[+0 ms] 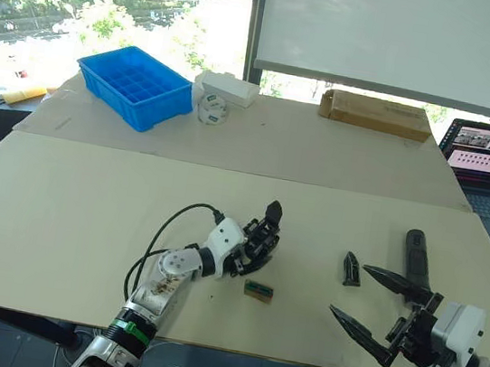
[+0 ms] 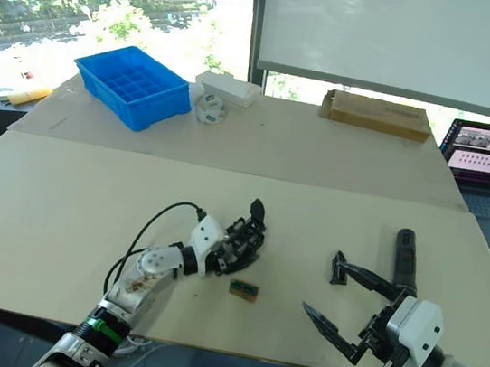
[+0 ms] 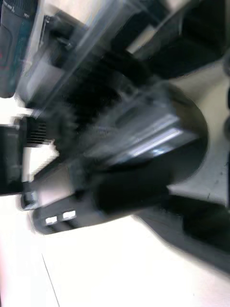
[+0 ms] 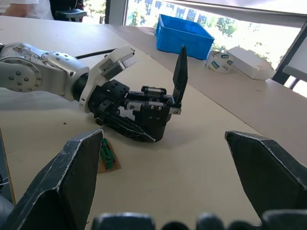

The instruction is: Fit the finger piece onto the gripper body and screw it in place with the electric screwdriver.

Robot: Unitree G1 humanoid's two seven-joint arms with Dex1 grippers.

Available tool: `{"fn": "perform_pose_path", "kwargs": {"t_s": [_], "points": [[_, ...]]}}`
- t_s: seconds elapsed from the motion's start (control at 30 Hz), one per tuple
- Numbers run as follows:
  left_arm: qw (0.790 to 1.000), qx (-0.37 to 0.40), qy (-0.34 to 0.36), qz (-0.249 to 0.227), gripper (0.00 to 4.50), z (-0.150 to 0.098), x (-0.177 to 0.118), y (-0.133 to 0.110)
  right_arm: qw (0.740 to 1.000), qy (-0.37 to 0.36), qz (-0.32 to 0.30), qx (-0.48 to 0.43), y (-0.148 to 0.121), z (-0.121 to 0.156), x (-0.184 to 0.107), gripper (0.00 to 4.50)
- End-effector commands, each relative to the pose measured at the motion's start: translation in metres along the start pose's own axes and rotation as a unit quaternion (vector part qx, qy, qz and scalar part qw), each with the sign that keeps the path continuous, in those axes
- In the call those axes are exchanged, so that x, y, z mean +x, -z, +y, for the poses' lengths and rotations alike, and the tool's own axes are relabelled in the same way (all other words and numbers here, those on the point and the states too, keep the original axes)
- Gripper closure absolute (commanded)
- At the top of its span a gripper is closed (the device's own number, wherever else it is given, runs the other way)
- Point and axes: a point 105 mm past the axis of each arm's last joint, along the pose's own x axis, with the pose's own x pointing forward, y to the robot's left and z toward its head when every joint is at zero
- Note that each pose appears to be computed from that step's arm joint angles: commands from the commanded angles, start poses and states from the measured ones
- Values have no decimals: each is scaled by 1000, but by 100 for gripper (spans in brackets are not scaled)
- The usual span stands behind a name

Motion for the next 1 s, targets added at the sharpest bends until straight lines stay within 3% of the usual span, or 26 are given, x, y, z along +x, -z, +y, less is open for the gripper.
{"fn": "perform_pose_path", "kwargs": {"t_s": [0.03, 0.3, 0.43, 0.73, 1.0], "points": [[1000, 6, 20, 0, 2, 1, -3, -7, 1000, -2, -12, -17, -13, 0, 1, 0], [998, 22, 52, 31, 2, 26, -29, -6, 1000, 1, -13, -12, -14, 2, 4, 0], [993, 35, 103, 35, 2, 34, -33, -9, 1000, 2, -13, -10, -15, 3, 5, 0], [980, 25, 196, 36, 2, 40, -16, -10, 1000, 0, -12, -6, -16, 5, 8, 0], [974, 31, 222, 25, 2, 33, 4, -10, 1000, 0, -9, -7, -15, 4, 8, 0]]}}
